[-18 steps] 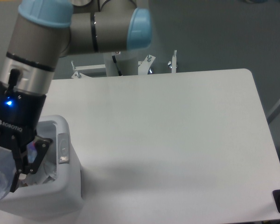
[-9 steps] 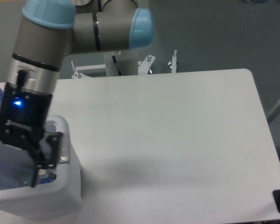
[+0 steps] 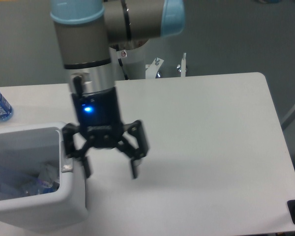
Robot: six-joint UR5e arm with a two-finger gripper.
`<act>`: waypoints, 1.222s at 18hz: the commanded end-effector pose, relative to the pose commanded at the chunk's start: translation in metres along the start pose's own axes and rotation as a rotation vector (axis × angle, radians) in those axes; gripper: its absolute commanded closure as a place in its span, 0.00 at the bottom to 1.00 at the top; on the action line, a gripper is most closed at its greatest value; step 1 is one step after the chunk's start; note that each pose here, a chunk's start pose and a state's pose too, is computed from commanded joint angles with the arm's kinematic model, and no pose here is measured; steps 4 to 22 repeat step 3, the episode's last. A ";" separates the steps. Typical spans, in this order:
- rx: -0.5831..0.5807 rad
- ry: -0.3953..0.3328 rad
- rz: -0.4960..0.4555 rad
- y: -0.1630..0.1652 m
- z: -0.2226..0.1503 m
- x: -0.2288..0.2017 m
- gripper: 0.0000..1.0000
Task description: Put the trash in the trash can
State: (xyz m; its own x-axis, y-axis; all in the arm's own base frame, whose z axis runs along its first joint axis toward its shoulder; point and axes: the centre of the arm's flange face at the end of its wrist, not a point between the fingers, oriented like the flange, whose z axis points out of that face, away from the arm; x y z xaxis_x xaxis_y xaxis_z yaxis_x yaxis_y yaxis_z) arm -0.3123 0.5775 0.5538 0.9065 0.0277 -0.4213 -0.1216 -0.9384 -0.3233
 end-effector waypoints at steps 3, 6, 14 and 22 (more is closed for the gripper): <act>-0.037 0.022 0.011 0.015 -0.002 -0.011 0.00; -0.037 0.022 0.011 0.015 -0.002 -0.011 0.00; -0.037 0.022 0.011 0.015 -0.002 -0.011 0.00; -0.037 0.022 0.011 0.015 -0.002 -0.011 0.00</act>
